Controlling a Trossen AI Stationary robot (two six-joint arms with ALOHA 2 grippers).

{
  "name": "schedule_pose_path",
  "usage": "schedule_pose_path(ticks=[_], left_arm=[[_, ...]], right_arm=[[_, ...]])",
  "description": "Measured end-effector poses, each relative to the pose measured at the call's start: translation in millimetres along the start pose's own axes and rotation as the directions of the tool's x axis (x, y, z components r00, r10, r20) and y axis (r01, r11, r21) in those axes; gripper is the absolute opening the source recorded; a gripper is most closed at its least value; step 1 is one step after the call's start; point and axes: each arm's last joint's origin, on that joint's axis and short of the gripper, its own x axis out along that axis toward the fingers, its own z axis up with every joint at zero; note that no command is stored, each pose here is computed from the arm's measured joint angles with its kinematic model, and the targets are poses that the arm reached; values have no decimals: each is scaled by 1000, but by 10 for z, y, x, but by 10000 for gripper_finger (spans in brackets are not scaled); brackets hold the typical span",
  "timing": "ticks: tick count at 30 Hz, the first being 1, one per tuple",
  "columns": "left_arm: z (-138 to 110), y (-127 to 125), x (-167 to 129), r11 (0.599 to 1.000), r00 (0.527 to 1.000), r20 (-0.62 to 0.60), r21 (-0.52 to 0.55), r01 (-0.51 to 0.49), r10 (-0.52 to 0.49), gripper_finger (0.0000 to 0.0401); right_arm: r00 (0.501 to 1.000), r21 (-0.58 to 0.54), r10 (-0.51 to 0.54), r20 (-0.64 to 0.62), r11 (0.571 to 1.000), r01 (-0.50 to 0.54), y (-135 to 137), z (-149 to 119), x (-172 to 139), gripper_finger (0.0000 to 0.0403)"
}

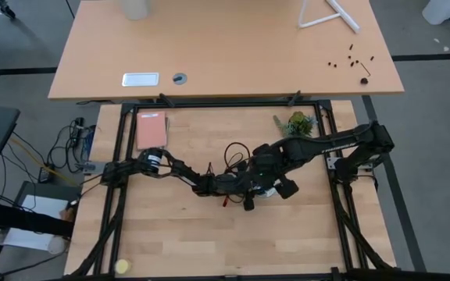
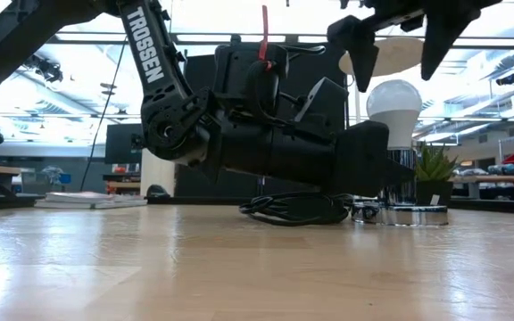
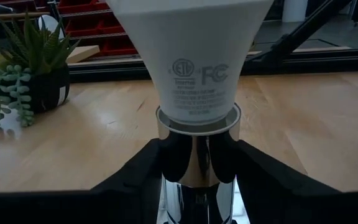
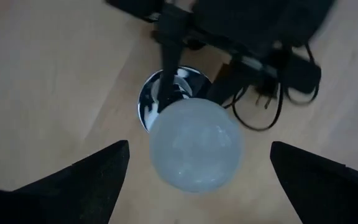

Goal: Screw lightbulb
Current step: Insert the lightbulb into the lamp

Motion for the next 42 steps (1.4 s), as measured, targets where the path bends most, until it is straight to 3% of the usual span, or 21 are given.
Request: schedule_pose_path(ticks=[9,20,29,42], left_arm=[[-1,-4,0,1000,1000,-1,1,20,-20,172],[-4,-7,-1,999,999,-1,6,37,-37,172],[-9,-21,-2,996,996,-5,22,88,-88,172],[-13,-33,-2,989,991,-13,54,136,-135,172]], right_arm=[[1000,-298,-22,-17,955,16,45,4,36,394],[999,-383,-35,-36,924,19,-5,-58,253,381],[999,-518,-34,-31,855,13,33,-66,383,375],[997,-604,73,28,796,-41,155,-4,375,373]])
